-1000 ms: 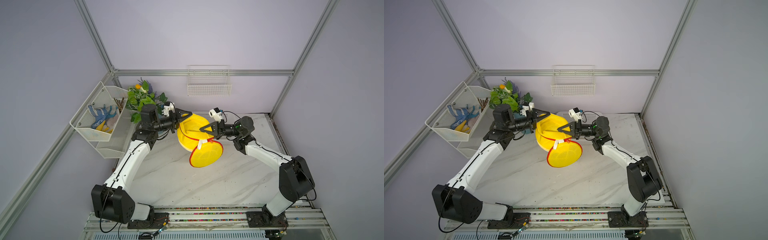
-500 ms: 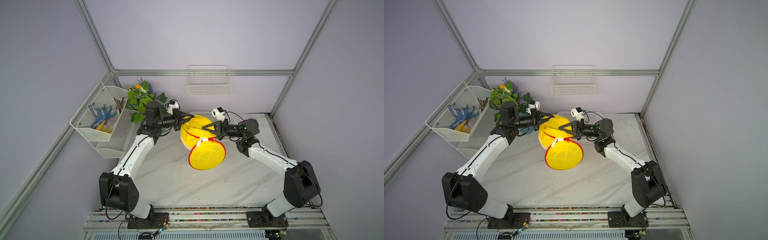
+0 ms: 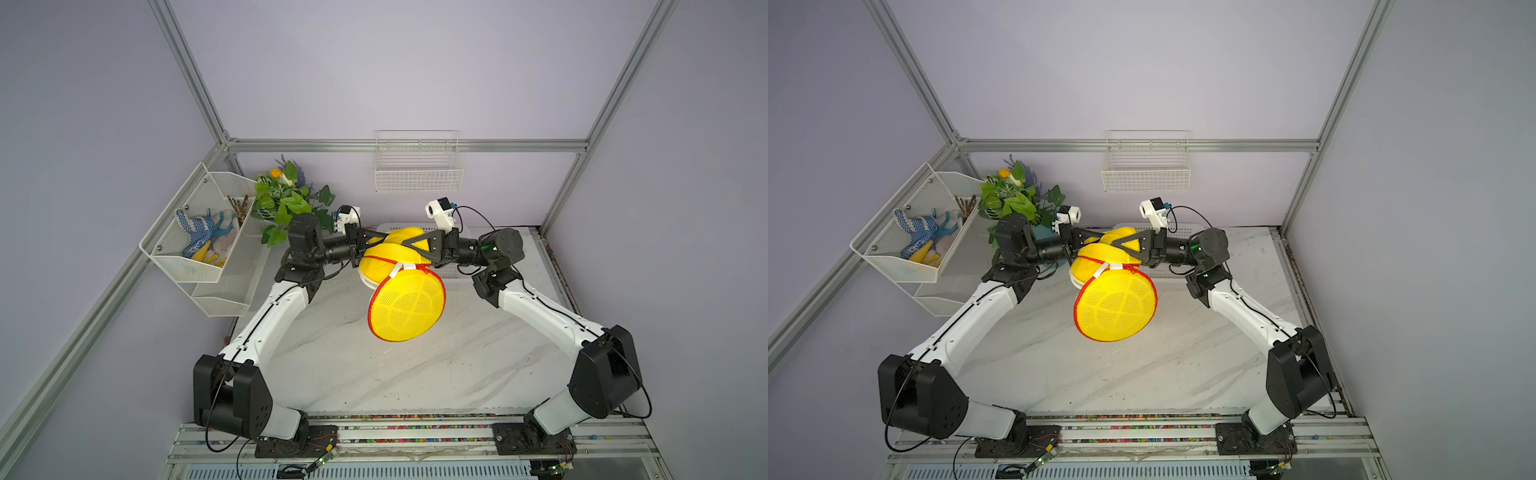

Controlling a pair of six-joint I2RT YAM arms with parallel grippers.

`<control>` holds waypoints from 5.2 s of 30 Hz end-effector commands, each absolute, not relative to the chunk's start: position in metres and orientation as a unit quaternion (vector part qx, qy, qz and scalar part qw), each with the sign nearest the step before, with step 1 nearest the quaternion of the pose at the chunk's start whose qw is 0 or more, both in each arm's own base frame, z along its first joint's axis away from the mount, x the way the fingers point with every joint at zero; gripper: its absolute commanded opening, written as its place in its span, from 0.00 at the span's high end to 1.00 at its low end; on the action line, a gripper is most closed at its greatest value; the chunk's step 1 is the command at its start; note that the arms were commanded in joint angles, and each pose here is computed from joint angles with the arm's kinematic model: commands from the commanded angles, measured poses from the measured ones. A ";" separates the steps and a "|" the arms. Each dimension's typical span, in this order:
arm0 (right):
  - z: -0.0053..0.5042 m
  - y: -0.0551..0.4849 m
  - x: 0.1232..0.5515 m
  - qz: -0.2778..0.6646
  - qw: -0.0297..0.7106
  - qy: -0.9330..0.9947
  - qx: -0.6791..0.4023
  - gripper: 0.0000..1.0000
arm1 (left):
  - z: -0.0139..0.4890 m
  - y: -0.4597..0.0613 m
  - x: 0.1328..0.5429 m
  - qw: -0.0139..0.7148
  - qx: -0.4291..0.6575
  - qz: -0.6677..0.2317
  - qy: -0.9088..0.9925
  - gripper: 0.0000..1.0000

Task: Turn the laundry bag inside out
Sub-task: Turn over the laundry bag.

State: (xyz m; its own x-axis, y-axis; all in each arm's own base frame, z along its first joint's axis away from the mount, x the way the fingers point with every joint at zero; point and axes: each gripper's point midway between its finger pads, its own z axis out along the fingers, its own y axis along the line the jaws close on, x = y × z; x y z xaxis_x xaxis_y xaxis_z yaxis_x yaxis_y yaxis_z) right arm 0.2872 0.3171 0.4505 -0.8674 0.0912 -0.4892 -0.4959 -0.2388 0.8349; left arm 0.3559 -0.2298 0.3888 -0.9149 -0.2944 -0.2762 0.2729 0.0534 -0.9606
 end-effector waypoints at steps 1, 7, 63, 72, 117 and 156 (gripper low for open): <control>0.560 0.256 0.261 0.712 0.490 0.439 -0.245 1.00 | 0.325 -0.219 0.368 0.157 -0.104 -0.663 0.725 0.88; 0.548 0.248 0.297 0.609 0.589 0.480 -0.229 1.00 | 0.340 -0.215 0.345 0.159 -0.104 -0.678 0.710 0.79; 0.441 0.294 0.323 0.629 0.403 0.636 -0.194 1.00 | 0.397 -0.233 0.391 0.208 -0.062 -0.658 0.721 0.81; 0.508 0.272 0.285 0.844 0.230 0.455 -0.167 1.00 | 0.344 -0.217 0.385 0.191 -0.094 -0.619 0.756 0.94; 0.380 0.323 0.249 0.690 0.112 0.673 -0.242 1.00 | 0.435 -0.204 0.356 0.204 -0.029 -0.656 0.726 0.42; 0.403 0.315 0.277 0.720 0.109 0.643 -0.237 1.00 | 0.424 -0.269 0.232 0.050 0.130 -0.683 0.717 0.57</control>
